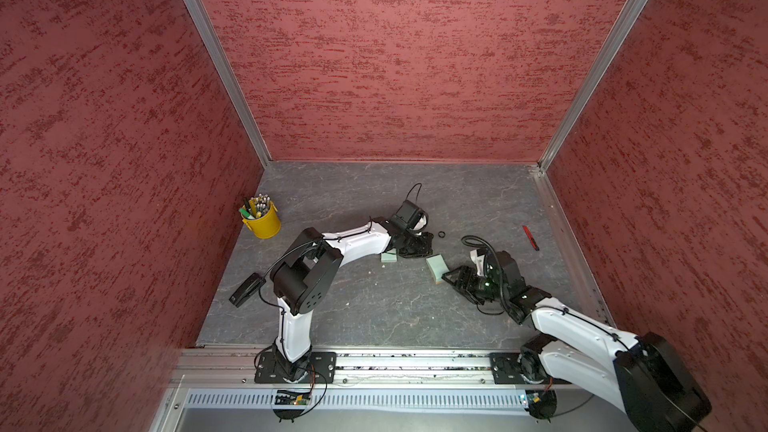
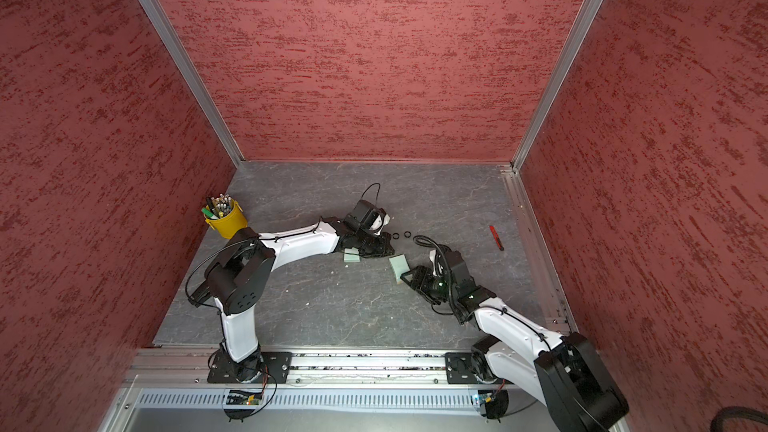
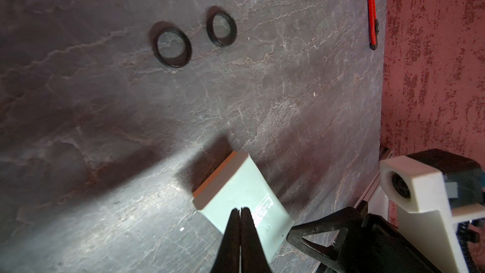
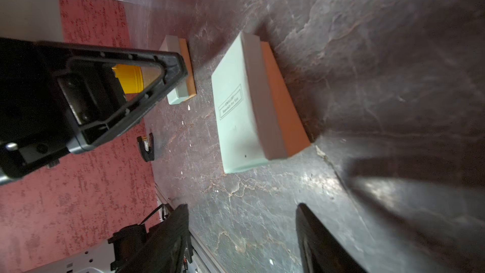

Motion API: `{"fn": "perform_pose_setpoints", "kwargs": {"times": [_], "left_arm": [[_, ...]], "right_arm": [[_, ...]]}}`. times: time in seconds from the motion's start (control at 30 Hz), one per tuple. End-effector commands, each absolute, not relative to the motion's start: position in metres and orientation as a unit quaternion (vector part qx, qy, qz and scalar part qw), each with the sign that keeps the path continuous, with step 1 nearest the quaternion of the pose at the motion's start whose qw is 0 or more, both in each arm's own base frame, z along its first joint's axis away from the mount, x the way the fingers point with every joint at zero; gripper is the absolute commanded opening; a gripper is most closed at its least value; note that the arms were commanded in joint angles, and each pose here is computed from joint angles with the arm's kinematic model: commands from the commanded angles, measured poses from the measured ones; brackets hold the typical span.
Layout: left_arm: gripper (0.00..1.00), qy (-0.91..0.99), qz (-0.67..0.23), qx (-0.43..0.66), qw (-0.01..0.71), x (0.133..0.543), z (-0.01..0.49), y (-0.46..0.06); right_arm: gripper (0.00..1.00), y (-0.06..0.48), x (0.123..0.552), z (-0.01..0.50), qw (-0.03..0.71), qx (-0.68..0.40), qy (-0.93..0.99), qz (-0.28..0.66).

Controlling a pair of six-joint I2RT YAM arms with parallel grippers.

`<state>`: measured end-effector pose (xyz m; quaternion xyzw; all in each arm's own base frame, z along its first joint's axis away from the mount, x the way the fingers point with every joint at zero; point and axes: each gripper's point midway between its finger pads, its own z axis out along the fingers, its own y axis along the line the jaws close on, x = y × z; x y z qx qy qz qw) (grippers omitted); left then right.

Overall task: Take the rings out of the lift-off lid box
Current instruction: Adjust the jewelry box at the center of the board.

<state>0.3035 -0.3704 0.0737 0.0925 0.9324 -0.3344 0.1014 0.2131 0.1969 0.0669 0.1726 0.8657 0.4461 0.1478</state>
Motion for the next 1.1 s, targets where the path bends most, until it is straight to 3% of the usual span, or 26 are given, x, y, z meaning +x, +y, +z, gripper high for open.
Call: {"fn": "perform_pose_setpoints", "kwargs": {"times": [0.0,1.07], "left_arm": [[0.07,0.928,-0.337,0.114,0.107,0.304,0.071,-0.376],[0.07,0.924,-0.353,0.132,0.060,0.267,0.042,-0.389]], "right_arm": [[0.66,0.203,0.217,0.073,0.146,0.191,0.844,0.479],[0.57,0.202,0.227,0.061,0.159,0.219,0.830,0.488]]}}
